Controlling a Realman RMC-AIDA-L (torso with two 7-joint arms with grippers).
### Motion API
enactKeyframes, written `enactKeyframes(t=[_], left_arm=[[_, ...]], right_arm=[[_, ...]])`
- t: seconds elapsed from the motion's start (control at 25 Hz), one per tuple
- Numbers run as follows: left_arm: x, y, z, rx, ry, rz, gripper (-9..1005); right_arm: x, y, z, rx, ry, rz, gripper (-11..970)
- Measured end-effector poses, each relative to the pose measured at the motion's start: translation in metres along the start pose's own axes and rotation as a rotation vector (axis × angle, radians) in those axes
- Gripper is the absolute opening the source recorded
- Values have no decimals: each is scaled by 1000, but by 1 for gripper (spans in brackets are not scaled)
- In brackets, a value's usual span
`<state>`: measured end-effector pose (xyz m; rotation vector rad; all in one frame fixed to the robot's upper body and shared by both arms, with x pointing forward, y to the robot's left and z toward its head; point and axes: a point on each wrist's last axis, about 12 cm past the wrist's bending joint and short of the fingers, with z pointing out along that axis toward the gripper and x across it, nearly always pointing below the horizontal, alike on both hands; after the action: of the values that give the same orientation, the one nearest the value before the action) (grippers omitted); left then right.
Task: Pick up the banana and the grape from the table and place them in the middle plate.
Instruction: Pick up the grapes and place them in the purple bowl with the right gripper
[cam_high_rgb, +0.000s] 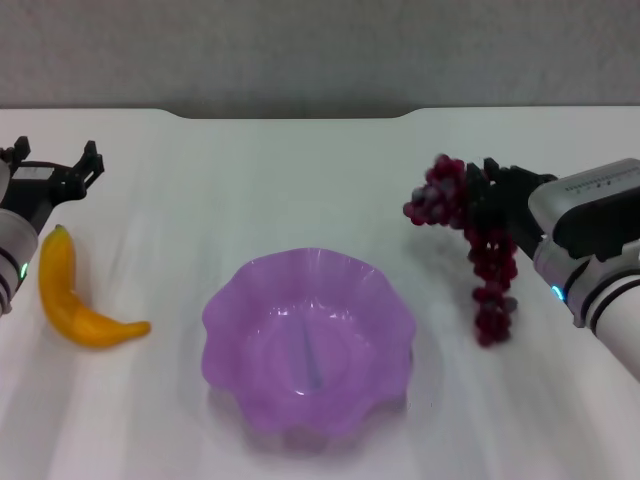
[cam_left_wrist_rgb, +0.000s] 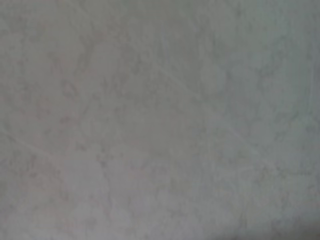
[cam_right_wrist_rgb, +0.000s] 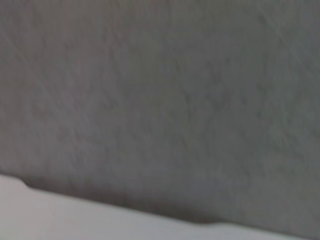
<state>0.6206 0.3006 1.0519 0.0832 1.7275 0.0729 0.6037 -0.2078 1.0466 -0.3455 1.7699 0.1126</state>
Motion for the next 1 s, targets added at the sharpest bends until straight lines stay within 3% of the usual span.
enactKeyframes(t=[0.28, 0.6, 0.8, 1.0], left_arm=[[9, 9, -7, -19, 20, 0, 869], [10, 10, -8, -22, 21, 9, 869], [10, 9, -8, -22, 22, 11, 868], [9, 9, -8, -20, 21, 11, 868]], right_arm=[[-16, 13, -9, -11, -98, -22, 162], [-55, 27, -20, -43, -208, -58, 160], [-87, 26, -24, -58, -223, -89, 159], [-102, 39, -27, -113, -233, -118, 158]])
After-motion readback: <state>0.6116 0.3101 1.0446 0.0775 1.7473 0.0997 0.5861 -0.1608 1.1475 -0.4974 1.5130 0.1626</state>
